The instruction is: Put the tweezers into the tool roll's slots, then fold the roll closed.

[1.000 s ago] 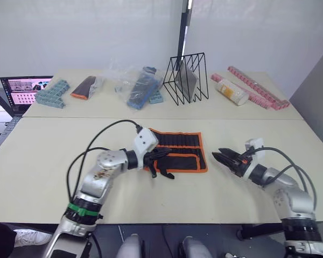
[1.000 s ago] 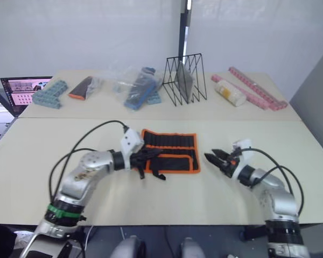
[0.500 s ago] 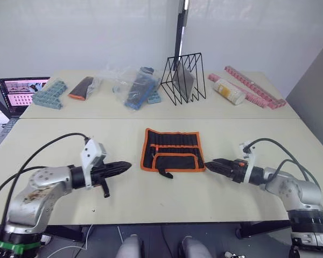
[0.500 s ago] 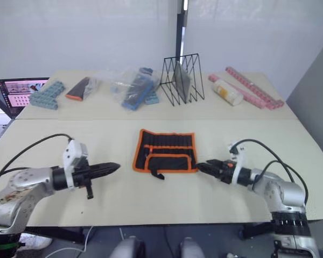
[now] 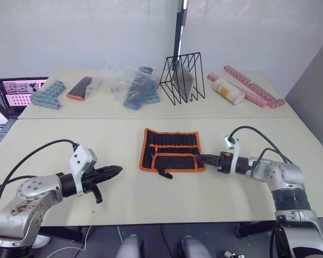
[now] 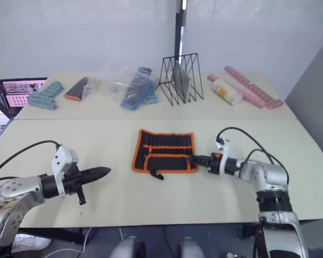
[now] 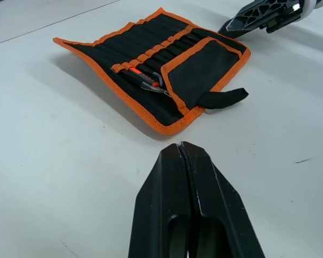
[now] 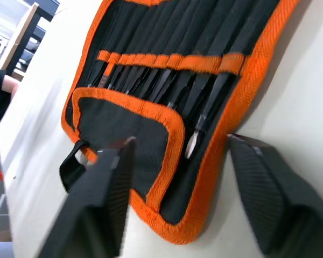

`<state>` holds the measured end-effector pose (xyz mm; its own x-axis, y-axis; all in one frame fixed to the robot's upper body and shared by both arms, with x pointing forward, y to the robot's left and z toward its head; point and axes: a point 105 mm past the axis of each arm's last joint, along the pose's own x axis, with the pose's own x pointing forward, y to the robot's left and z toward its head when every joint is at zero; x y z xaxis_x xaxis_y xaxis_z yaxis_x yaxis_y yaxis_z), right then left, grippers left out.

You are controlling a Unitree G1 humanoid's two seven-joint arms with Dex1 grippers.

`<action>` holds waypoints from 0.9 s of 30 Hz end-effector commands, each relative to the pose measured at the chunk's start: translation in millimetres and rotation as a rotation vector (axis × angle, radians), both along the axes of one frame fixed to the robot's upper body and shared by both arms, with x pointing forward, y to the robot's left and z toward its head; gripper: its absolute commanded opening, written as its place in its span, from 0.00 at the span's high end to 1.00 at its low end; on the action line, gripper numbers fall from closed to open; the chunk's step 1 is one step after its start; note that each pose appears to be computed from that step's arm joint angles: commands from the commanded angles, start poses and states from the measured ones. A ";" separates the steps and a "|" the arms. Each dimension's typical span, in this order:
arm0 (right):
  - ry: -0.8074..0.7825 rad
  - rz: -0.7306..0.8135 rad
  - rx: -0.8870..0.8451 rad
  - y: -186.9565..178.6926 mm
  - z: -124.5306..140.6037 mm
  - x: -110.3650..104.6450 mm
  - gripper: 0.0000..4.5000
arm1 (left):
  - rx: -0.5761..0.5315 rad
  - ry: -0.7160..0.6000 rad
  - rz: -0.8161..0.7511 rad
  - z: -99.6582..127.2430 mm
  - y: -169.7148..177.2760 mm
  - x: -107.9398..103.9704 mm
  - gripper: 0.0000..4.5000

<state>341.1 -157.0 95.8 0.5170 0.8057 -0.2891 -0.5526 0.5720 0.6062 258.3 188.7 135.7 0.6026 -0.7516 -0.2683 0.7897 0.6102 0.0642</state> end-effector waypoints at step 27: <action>-0.327 0.024 -0.348 -10.4 48.8 3.7 0.99 | 0.021 -0.038 -0.024 -4.8 -8.5 2.3 1.00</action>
